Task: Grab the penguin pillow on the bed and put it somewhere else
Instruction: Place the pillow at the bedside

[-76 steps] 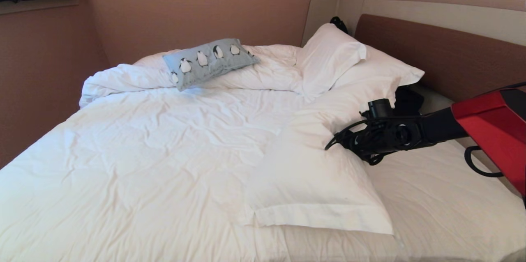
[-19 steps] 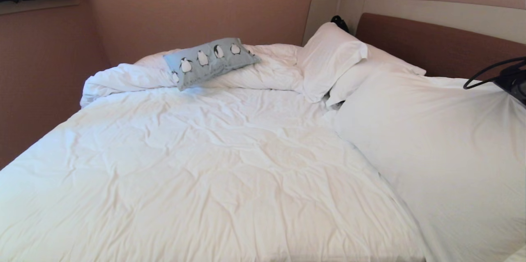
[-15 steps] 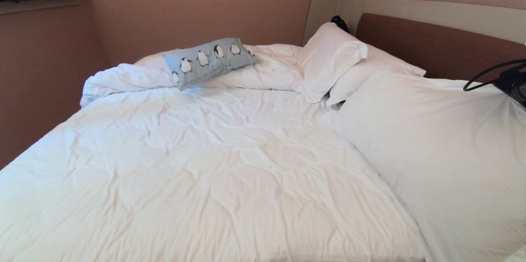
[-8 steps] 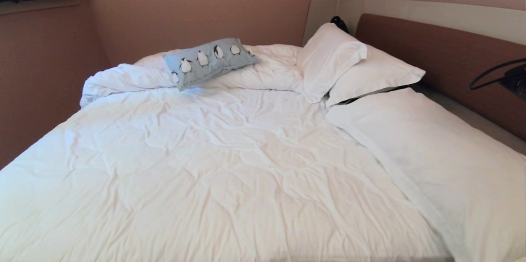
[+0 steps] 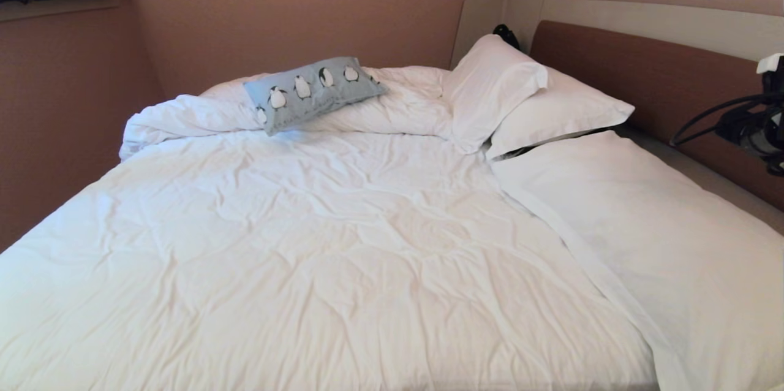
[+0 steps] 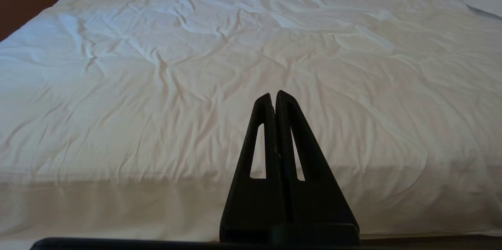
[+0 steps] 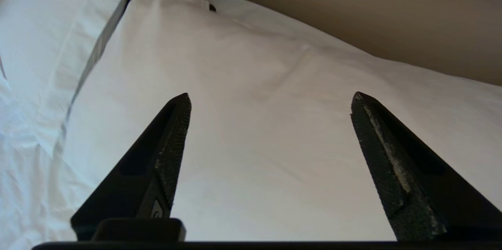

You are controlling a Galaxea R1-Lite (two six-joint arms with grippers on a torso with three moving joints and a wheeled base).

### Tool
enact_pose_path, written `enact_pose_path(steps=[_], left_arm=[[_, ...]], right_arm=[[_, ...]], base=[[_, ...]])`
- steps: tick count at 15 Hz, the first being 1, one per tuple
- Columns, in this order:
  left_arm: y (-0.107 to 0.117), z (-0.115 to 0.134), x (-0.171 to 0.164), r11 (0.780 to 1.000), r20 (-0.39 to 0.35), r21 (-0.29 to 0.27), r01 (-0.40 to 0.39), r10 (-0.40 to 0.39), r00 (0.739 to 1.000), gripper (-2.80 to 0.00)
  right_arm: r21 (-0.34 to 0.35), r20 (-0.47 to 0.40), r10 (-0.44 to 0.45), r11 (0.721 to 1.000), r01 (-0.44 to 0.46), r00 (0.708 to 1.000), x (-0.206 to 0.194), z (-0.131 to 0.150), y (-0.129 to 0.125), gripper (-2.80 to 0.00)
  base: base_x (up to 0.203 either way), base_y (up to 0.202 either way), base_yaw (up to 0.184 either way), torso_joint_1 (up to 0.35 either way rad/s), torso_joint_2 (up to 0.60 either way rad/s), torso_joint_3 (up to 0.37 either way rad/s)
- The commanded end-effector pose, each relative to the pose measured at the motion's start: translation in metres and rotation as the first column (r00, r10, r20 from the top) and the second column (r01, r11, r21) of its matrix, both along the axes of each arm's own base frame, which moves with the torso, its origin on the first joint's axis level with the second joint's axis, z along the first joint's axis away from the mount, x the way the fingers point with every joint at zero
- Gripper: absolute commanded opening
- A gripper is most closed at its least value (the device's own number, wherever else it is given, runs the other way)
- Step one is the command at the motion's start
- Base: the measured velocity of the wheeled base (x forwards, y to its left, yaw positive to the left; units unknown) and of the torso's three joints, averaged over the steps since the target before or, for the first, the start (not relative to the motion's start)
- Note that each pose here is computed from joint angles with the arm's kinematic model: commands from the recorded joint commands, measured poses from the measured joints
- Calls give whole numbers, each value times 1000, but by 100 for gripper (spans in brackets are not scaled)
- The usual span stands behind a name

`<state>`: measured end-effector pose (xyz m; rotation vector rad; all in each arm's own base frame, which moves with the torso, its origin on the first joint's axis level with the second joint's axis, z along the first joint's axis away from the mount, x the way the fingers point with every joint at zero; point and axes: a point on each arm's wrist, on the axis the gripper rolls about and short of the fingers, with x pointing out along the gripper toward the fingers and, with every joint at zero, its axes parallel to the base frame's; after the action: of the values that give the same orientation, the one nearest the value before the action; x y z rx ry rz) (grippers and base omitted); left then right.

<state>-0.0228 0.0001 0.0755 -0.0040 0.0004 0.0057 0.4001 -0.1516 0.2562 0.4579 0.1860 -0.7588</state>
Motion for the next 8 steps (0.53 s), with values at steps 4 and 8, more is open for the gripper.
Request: enact_pose_path(steps=[4,8], left_arm=[[0,0,0,1000,0,-1,0,0,1000,-280],[0,0,0,1000,-1,-1,0,0,1000,-280]], right_arm=[[-79,-21,140,987,-141,990,3,-8,54,-280],[-163,-80,255,950,-265,964,13,-33,96,-280]], base=[[0,0,0,0,0,0],[0,0,0,0,0,0]])
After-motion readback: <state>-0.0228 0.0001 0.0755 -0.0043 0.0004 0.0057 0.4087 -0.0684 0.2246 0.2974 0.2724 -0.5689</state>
